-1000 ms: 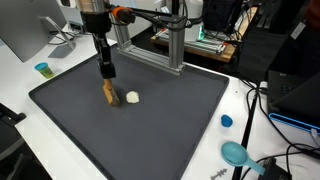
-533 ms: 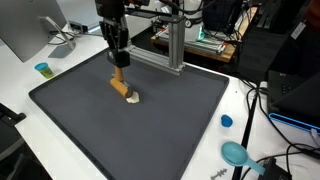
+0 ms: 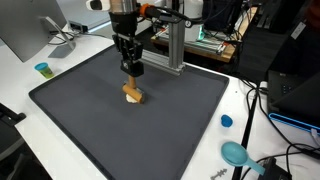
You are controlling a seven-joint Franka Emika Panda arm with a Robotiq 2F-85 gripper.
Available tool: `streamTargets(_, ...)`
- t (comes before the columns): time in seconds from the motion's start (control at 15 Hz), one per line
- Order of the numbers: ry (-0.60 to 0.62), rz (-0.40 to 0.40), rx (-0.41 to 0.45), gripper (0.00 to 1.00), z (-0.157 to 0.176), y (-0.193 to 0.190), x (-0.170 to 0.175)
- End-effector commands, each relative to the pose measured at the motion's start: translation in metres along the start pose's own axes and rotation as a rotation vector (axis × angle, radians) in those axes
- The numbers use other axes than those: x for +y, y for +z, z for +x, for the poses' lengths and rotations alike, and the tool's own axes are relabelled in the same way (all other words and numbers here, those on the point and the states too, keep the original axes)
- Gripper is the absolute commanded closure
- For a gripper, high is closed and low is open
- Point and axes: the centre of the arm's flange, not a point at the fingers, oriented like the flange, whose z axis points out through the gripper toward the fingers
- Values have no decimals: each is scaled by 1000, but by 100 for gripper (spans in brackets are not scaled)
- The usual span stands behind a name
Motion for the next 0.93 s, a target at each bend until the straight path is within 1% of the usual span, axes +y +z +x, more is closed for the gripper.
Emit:
streamTargets(0.0, -27, -27, -40, 78, 9, 19, -8)
streamTargets(0.2, -58, -55, -114, 78, 9, 23, -10)
streamTargets(0.4, -65, -68, -134, 78, 12, 24, -13)
streamTargets(0.67, -78, -71, -179, 78, 15, 28, -17)
streamTargets(0.87, -75, -69, -196, 78, 17, 30, -17)
